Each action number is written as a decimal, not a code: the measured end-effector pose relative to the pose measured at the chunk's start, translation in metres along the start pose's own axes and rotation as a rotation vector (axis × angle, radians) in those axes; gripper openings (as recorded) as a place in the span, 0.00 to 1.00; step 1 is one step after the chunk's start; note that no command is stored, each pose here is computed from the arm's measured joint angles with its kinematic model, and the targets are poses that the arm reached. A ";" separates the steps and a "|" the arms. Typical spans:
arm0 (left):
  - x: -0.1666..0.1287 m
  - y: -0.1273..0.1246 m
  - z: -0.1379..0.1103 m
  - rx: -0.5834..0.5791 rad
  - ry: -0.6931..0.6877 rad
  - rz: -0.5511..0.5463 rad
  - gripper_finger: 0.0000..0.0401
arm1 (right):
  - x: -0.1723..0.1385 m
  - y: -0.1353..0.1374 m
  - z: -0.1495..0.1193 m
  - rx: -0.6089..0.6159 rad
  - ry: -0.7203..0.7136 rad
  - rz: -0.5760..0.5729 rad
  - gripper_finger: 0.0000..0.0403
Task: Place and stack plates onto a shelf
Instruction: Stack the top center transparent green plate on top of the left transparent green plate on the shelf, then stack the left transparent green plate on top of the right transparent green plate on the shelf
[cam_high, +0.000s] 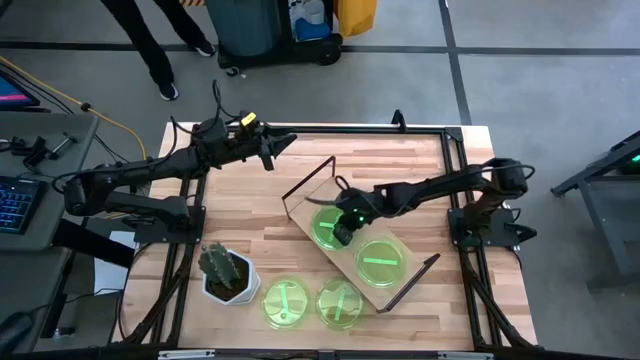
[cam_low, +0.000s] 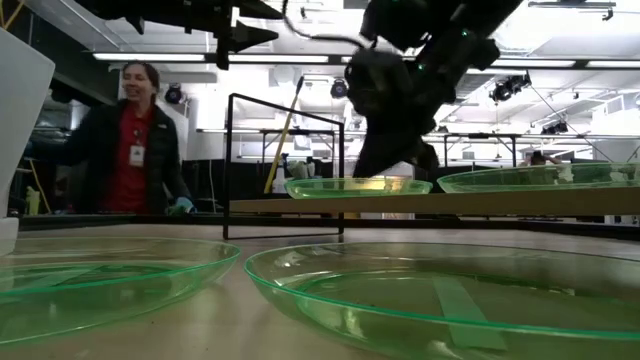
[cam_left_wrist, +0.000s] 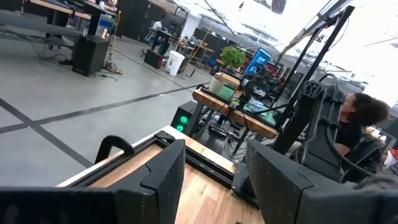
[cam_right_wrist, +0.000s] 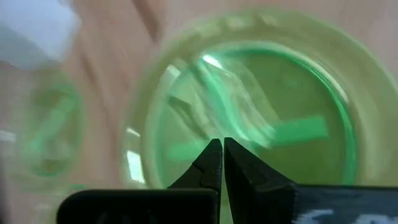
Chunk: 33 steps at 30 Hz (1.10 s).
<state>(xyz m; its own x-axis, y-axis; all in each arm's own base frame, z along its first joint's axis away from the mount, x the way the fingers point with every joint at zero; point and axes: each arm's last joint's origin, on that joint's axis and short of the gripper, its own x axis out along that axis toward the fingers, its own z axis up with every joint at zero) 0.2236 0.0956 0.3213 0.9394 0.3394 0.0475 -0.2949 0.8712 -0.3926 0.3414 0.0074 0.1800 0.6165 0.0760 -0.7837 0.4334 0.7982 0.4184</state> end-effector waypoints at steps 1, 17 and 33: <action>0.000 0.000 0.000 0.000 0.000 0.000 0.40 | 0.003 0.000 0.000 -0.012 0.015 -0.031 0.00; 0.000 0.000 0.001 -0.002 -0.007 -0.002 0.40 | 0.014 -0.003 0.017 -0.112 0.024 -0.220 0.00; 0.000 0.000 0.001 -0.001 -0.007 -0.001 0.40 | -0.039 0.001 0.030 -0.171 -0.003 -0.156 0.00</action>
<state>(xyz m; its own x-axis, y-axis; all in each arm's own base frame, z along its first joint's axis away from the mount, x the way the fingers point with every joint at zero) 0.2235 0.0959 0.3219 0.9386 0.3407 0.0546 -0.2933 0.8712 -0.3936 0.3371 -0.0130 0.2249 0.5525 -0.0580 -0.8315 0.4059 0.8900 0.2076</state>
